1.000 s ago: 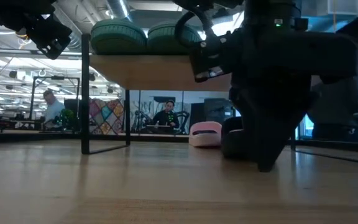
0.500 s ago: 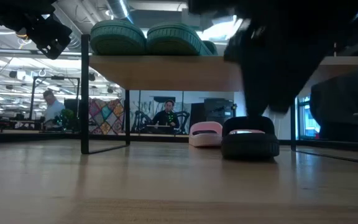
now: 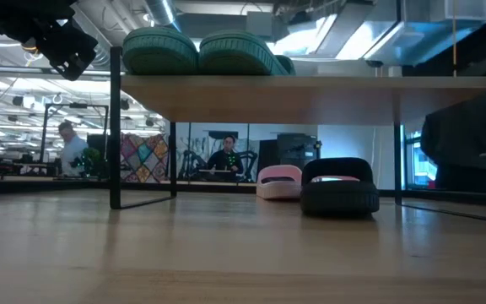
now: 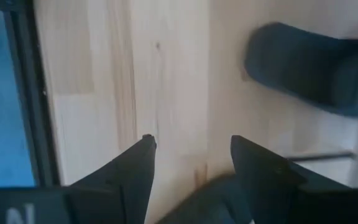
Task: Pick and place slides into the shelf
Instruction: Put the right black slipper under the shelf
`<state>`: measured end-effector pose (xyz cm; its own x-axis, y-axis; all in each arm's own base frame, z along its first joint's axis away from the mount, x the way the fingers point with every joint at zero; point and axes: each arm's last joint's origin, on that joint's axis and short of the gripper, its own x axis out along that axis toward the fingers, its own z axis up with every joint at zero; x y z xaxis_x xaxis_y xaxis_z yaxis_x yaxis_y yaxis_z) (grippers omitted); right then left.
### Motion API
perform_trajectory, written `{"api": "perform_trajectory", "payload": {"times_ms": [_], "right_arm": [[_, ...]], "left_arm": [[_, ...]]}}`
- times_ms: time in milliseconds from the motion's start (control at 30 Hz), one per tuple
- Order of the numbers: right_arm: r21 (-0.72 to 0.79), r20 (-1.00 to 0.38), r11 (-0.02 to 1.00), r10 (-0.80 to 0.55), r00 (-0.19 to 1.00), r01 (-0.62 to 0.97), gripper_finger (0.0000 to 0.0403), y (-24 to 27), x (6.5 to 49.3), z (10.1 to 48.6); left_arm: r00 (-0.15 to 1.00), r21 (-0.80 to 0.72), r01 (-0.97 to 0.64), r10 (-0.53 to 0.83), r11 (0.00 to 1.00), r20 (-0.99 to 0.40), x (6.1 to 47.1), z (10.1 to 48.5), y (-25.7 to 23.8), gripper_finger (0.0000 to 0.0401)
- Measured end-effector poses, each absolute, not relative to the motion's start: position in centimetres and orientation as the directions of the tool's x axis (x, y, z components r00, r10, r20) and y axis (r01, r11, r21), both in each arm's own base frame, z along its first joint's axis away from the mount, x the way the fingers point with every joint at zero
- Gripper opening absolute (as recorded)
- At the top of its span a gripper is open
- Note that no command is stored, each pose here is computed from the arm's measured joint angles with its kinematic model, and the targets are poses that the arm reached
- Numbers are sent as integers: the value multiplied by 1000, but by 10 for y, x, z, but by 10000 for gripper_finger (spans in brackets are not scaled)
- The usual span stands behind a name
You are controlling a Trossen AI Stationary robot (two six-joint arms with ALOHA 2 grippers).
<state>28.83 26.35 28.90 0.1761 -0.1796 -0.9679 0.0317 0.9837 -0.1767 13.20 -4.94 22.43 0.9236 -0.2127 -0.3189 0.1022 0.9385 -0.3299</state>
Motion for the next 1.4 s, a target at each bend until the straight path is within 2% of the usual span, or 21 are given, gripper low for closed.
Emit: {"api": "perform_trajectory", "payload": {"times_ms": [100, 233, 400, 567, 700, 900, 1200, 1400], "right_arm": [[-218, -950, 974, -225, 217, 57, 212, 269, 257, 301], [-249, -946, 968, -246, 209, 14, 212, 270, 222, 300], [-346, -929, 938, -339, 149, -26, 212, 271, 190, 269], [-385, -923, 917, -385, 20, -108, 212, 268, 169, 233], [-381, -918, 911, -393, -48, -160, 212, 264, 158, 209], [-278, -955, 932, -295, -43, -232, 212, 270, 151, 180], [-378, -908, 898, -408, -101, -225, 212, 246, 138, 152], [-429, -886, 873, -457, -79, -233, 212, 245, 139, 159]], "left_arm": [[924, -323, 105, -212, 940, -318, 132, 224, -49, 170], [925, -282, 123, -212, 952, -315, 132, 225, -49, 170], [929, -272, 113, -199, 956, -313, 132, 225, -49, 170], [929, -281, 111, -200, 953, -313, 132, 225, -49, 170], [929, -282, 111, -201, 953, -312, 132, 225, -49, 170], [928, -288, 110, -202, 951, -312, 132, 225, -49, 170], [928, -289, 110, -202, 951, -312, 132, 225, -49, 170], [928, -290, 109, -202, 951, -312, 132, 225, -49, 170]]}}
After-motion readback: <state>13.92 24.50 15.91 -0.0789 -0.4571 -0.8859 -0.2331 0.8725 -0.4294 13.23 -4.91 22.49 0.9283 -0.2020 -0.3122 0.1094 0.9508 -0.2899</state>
